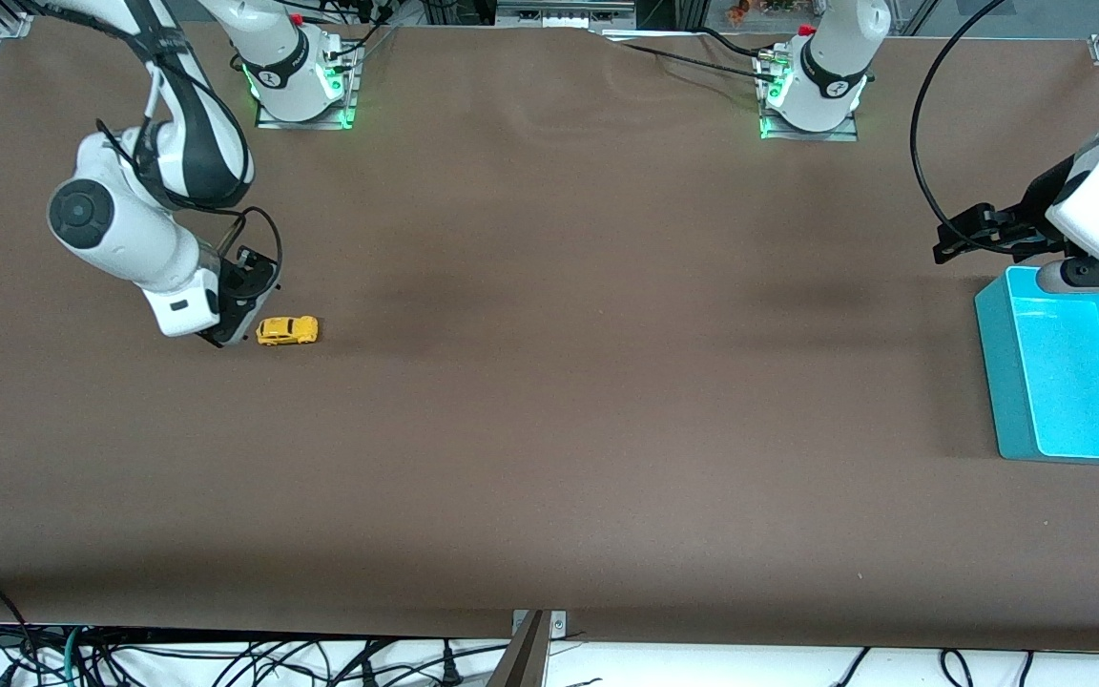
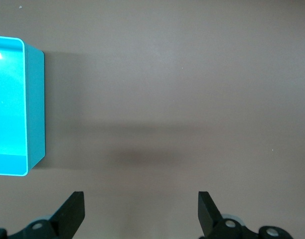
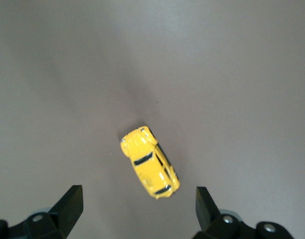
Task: Wind and store yellow beetle car
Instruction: 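Move the right gripper over the yellow toy car and lower, then close the right gripper on the yellow car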
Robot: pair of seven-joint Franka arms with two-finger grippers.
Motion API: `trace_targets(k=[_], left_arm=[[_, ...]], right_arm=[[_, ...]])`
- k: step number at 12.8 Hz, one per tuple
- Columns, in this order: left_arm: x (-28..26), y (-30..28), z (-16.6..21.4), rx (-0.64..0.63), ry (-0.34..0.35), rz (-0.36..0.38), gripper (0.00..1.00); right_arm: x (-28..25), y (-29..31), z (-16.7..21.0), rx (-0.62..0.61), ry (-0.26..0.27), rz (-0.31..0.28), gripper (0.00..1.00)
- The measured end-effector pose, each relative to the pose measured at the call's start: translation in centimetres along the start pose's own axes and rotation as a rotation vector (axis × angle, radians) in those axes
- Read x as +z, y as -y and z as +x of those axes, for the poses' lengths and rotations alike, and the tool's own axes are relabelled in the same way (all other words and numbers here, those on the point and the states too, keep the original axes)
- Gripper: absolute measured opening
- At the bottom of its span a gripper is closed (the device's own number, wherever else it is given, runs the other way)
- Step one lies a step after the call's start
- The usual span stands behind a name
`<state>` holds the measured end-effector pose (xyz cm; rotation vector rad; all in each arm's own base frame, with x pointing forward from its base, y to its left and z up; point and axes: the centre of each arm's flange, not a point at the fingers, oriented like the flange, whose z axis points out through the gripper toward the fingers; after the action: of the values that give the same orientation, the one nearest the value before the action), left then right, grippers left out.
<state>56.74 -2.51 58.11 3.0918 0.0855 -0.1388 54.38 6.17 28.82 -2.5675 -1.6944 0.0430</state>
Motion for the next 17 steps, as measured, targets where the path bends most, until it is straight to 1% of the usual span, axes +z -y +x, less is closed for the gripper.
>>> trace_targets(k=[3,6,9,11,12,13,14,16,17], left_arm=[[0.1,0.0,0.0,0.000,0.002,0.000,1.00],[0.1,0.0,0.1,0.000,0.001,0.000,1.00],[0.1,0.0,0.2,0.000,0.001,0.000,1.00],[0.2,0.0,0.3,0.000,0.001,0.000,1.00],[0.2,0.0,0.3,0.000,0.001,0.000,1.00],[0.2,0.0,0.3,0.000,0.001,0.000,1.00],[0.2,0.0,0.3,0.000,0.001,0.000,1.00],[0.2,0.0,0.3,-0.001,0.001,0.000,1.00],[0.2,0.0,0.3,-0.001,0.001,0.000,1.00]], right_arm=[[3.5,0.0,0.0,-0.146,-0.019,0.000,1.00],[6.9,1.4,-1.1,-0.258,-0.042,-0.023,1.00],[8.4,1.4,-2.1,-0.359,-0.059,-0.048,1.00],[9.0,1.0,-2.6,-0.395,-0.068,-0.061,0.96],[9.2,0.9,-2.8,-0.399,-0.071,-0.063,0.85],[9.3,0.8,-2.8,-0.401,-0.073,-0.065,0.85],[9.4,0.8,-2.8,-0.402,-0.073,-0.065,0.77],[9.5,0.8,-2.8,-0.403,-0.074,-0.064,0.51],[9.4,0.8,-2.8,-0.403,-0.074,-0.065,0.44]])
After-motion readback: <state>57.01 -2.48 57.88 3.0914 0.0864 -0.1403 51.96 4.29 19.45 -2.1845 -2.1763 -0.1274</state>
